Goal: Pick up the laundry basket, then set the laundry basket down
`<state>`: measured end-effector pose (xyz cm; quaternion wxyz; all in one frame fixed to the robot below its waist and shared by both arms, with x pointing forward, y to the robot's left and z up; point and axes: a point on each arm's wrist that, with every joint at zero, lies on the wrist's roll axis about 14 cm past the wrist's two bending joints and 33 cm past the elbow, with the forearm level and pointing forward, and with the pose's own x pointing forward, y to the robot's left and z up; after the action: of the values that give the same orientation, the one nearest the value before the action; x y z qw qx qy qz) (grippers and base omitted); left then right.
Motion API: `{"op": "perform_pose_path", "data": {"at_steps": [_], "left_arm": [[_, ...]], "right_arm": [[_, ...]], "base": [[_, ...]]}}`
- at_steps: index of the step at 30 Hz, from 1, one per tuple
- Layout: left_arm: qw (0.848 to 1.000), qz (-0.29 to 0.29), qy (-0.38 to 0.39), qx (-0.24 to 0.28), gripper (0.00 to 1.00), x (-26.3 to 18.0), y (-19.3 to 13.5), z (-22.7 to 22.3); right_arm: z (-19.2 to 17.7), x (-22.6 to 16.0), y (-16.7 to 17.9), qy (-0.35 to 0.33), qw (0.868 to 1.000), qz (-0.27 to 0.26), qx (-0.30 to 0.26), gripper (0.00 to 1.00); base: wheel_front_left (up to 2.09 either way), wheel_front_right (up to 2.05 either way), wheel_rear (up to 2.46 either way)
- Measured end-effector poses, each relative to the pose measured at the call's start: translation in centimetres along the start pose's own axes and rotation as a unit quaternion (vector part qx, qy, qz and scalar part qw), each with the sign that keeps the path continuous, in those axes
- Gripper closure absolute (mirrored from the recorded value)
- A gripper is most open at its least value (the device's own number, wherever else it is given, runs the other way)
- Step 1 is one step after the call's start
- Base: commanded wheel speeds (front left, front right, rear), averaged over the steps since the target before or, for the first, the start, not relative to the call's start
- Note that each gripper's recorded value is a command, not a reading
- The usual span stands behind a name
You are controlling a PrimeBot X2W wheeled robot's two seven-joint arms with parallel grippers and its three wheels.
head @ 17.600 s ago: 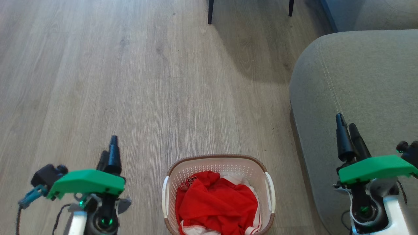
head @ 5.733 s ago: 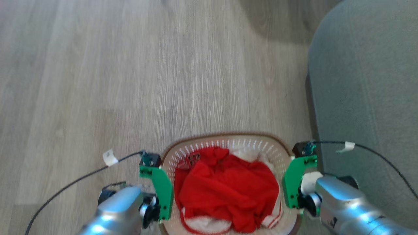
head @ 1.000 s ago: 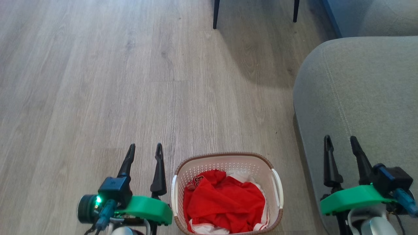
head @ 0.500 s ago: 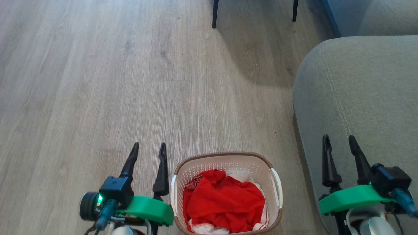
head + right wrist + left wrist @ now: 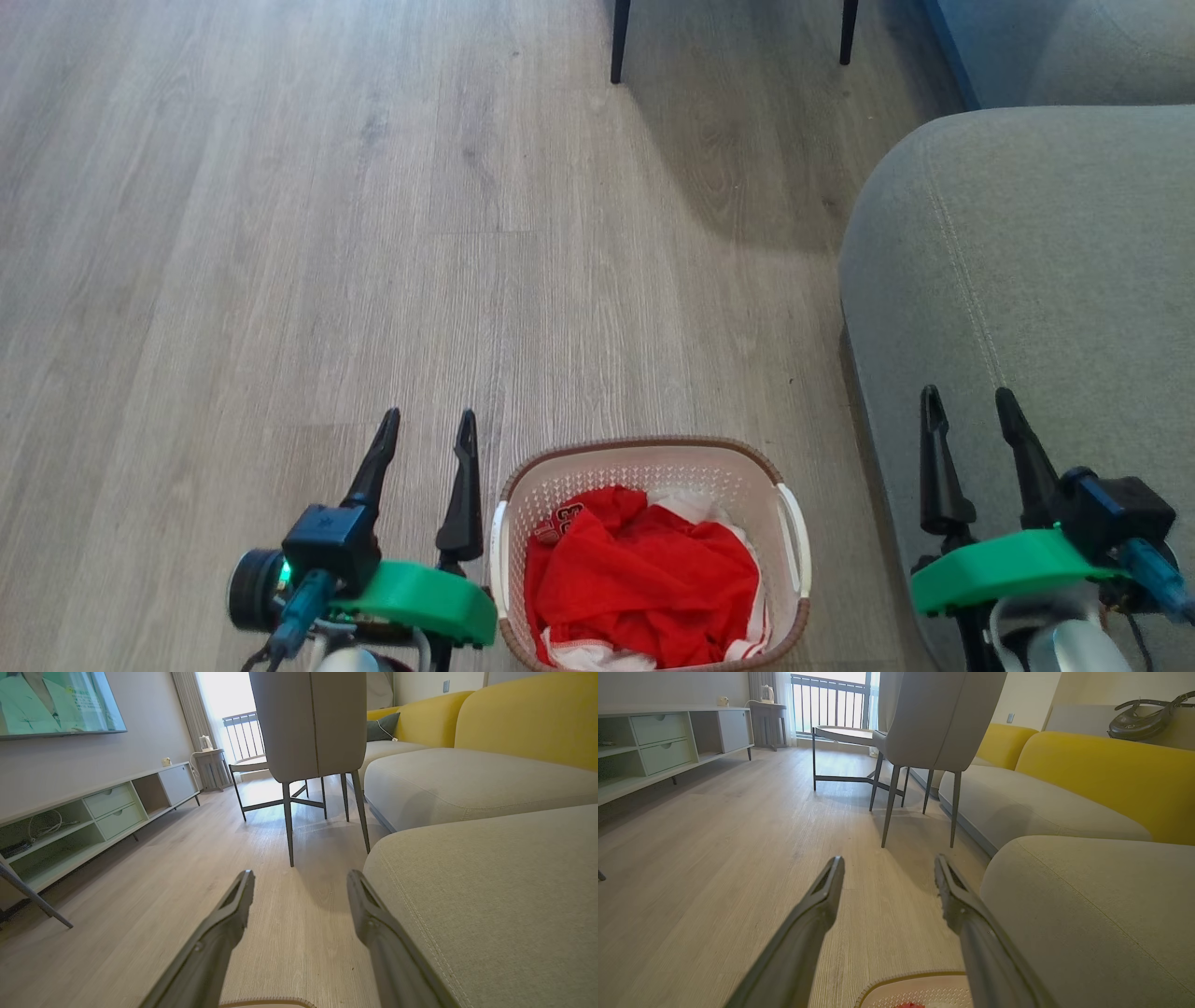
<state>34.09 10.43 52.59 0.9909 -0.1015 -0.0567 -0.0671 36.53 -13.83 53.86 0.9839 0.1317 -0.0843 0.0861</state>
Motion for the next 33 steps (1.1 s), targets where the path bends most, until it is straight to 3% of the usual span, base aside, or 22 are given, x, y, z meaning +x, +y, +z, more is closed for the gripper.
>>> {"op": "perform_pose_path", "data": {"at_steps": [23, 24, 29, 33], "left_arm": [[1.000, -0.009, 0.001, -0.011, 0.00, 0.3, -0.5, 0.0], [1.000, -0.008, 0.008, -0.009, 1.00, 0.2, -0.4, -0.5], [0.998, 0.008, 0.064, -0.013, 1.00, -1.5, 0.4, -3.8], [0.997, 0.014, 0.071, -0.030, 1.00, -1.7, 0.6, -4.1]], "right_arm": [[-0.2, -0.2, -0.2, 0.003, 1.000, -0.005, 0.008, 0.00], [-0.7, -0.4, -0.3, 0.011, 1.000, -0.007, 0.009, 1.00], [-3.7, -1.9, -1.0, 0.061, 0.998, -0.023, 0.018, 1.00], [-3.8, -2.1, -1.2, 0.064, 0.997, -0.031, 0.035, 1.00]], "base": [[0.00, 0.00, 0.00], [0.00, 0.00, 0.00], [0.00, 0.00, 0.00], [0.00, 0.00, 0.00]]}}
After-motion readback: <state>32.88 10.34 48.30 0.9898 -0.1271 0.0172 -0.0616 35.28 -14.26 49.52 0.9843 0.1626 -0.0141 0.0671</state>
